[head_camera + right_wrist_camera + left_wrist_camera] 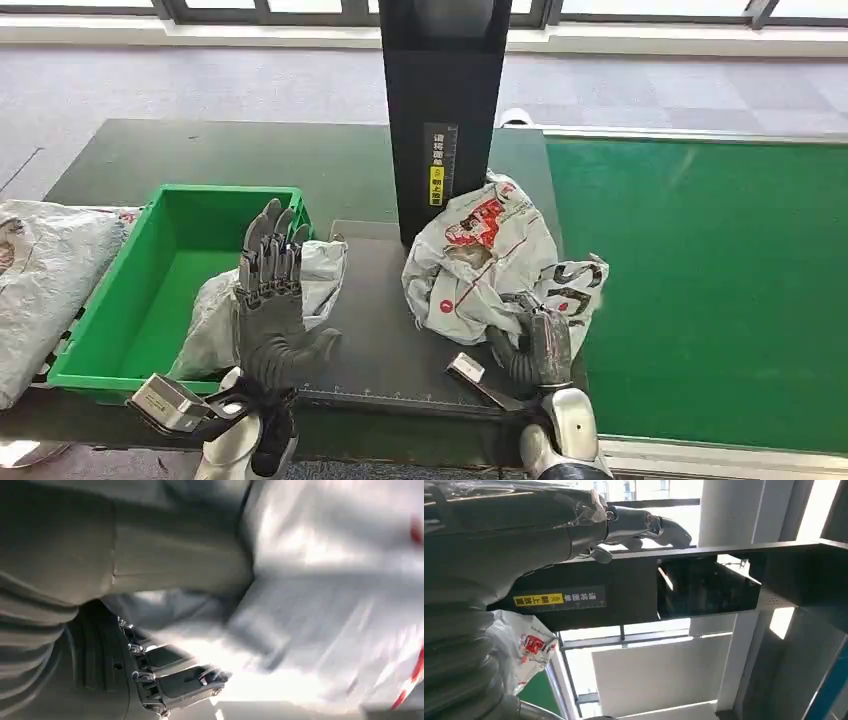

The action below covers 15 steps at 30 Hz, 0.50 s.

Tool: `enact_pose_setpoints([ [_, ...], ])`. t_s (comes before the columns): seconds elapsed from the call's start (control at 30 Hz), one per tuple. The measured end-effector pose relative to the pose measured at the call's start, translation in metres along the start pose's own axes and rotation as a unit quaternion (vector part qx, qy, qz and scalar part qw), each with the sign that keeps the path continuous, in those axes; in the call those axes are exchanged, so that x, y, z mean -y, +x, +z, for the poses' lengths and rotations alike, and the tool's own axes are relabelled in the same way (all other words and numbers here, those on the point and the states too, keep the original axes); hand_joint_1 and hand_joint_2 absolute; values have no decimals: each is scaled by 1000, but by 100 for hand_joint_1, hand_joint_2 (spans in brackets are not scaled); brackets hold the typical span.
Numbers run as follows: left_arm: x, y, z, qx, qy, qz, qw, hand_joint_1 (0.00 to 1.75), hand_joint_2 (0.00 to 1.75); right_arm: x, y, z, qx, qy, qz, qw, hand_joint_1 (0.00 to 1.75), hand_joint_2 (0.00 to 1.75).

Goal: Moved the parcel from conveyor to table for the left to box.

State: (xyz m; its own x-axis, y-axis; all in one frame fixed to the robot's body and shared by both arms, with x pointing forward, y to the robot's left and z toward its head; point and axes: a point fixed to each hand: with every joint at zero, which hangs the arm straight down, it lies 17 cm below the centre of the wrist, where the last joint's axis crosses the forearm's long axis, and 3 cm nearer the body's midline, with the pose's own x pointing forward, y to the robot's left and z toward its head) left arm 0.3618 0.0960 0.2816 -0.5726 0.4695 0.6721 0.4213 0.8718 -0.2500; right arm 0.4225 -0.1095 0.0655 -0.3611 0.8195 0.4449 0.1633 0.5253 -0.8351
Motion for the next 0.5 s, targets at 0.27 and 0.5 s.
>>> enact_pose_setpoints([
  [0.27, -2, -4, 1, -5, 6, -6, 1000, 0, 175, 15, 19, 1, 0, -69, -143, 987, 0, 0],
  [0.5, 1, -13, 1, -15, 7, -14, 1000, 0, 175, 21, 37, -4, -2, -80, -250, 965, 0, 0],
])
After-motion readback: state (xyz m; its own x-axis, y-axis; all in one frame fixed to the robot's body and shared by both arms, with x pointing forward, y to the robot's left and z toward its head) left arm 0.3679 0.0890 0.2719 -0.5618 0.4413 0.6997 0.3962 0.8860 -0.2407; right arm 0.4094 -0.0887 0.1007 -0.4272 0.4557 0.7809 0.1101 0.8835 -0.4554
